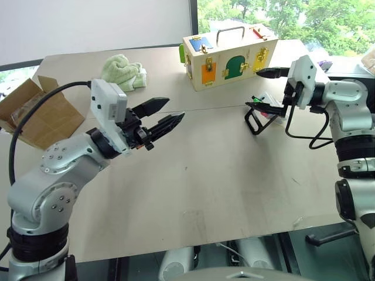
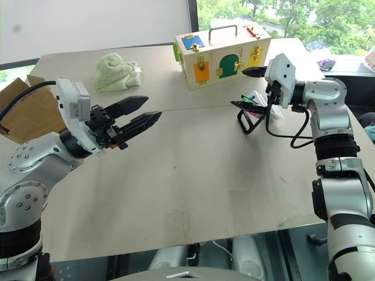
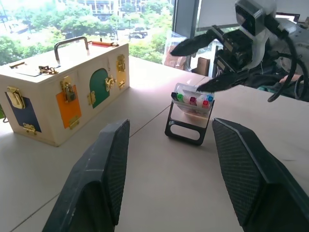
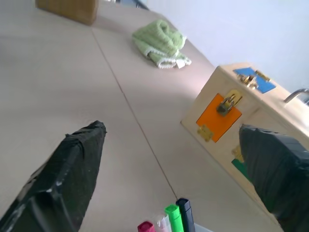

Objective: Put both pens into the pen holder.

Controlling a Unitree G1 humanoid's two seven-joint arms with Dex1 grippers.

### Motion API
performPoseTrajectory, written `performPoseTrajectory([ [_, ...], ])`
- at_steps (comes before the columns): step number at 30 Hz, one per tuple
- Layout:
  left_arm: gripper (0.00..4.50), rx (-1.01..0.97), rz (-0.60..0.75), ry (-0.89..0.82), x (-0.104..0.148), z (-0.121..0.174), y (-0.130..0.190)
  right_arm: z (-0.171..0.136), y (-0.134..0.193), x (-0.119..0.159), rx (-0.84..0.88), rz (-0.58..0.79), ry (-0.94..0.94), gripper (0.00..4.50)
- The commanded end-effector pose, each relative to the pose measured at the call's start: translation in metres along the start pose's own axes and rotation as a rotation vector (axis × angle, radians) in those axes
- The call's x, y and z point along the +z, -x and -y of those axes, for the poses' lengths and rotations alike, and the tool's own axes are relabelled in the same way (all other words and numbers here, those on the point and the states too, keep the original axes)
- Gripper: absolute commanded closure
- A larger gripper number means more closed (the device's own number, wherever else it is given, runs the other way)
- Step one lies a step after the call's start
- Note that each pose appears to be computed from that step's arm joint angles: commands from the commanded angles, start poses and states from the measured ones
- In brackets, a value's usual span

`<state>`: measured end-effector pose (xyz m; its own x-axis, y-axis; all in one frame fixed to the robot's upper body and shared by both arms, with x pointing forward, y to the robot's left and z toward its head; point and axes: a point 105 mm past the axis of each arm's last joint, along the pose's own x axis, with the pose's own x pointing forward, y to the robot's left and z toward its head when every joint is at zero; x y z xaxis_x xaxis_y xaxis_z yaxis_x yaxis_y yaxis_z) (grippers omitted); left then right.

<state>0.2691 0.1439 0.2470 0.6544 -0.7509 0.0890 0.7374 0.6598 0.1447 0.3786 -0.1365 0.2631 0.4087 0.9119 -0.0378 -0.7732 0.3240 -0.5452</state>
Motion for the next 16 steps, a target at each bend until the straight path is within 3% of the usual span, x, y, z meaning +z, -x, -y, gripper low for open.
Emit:
performPoseTrajectory([
  [1, 1.71, 0.023, -0.03, -0.017, -0.005, -0.004, 0.006, -0.004, 0.01, 0.026, 0.013, 0.076, 0.005, 0.08],
  [6, 1.71, 0.067, -0.085, -0.029, -0.025, -0.003, 0.021, -0.051, 0.021, 0.008, 0.068, 0.09, -0.203, 0.08],
  [10, 1.71, 0.111, -0.102, 0.003, -0.041, 0.008, 0.04, -0.103, 0.043, -0.029, 0.062, 0.0, -0.336, 0.08],
  [16, 1.71, 0.098, -0.212, 0.052, -0.08, 0.028, 0.066, -0.155, 0.072, -0.07, 0.025, -0.132, -0.417, 0.08],
])
